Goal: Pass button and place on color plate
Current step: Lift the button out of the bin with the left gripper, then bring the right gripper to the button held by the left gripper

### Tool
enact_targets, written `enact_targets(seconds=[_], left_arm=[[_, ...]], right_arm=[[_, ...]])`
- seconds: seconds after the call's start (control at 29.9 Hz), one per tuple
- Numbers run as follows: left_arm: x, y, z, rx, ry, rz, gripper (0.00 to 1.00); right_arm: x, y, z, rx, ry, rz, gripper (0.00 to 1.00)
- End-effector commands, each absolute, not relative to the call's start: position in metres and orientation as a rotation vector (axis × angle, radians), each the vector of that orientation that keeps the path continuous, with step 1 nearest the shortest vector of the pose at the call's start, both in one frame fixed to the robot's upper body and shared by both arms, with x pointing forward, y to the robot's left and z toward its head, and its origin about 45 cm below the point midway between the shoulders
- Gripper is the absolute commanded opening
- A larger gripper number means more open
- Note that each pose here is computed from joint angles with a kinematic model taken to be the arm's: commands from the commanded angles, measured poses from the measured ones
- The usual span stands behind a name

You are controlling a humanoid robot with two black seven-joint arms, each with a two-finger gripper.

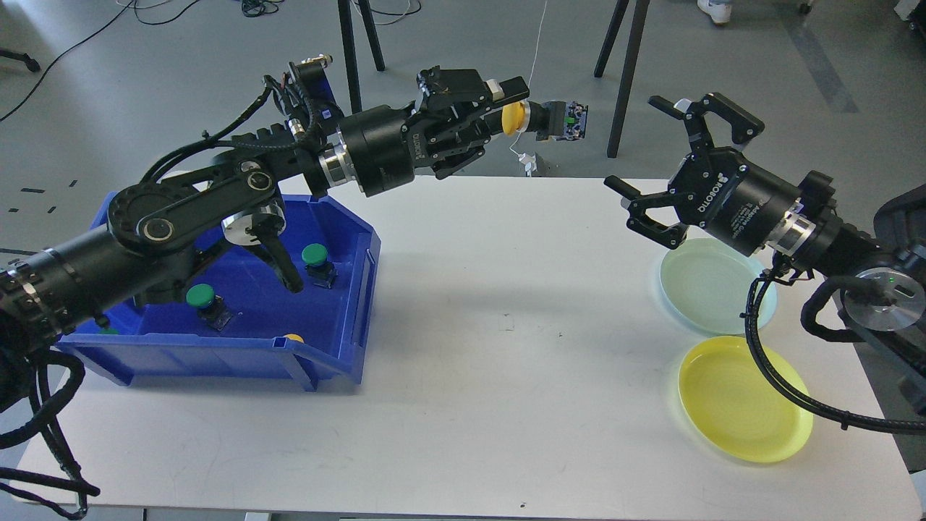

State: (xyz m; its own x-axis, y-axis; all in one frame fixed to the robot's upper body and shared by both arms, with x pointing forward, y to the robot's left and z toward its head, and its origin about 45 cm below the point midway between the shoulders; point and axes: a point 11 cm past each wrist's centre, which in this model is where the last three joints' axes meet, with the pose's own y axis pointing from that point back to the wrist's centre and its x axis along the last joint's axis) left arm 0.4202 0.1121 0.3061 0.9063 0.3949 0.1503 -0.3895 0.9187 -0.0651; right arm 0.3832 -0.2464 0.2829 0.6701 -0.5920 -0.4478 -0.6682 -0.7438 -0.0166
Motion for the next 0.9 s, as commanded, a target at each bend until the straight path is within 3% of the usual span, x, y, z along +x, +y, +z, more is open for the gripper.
enact_targets(seconds=[0.0, 0.37, 0.87], left_arm=[[0.421, 0.112, 0.305, -0.032, -0.162, 0.407, 0.08], [0.419, 0.103, 0.304, -0.041, -0.154, 0.392, 0.08], [0.419, 0.102, 0.304, -0.042, -0.153, 0.393, 0.08]], right_arm=[[0.39, -0.227, 0.286, -2.707, 0.98, 0.626, 0.99], [0.4, -0.213, 0.305, -2.7, 0.93, 0.581, 0.99], [0.395, -0.207, 0.299, -2.746, 0.909, 0.597, 0.94]])
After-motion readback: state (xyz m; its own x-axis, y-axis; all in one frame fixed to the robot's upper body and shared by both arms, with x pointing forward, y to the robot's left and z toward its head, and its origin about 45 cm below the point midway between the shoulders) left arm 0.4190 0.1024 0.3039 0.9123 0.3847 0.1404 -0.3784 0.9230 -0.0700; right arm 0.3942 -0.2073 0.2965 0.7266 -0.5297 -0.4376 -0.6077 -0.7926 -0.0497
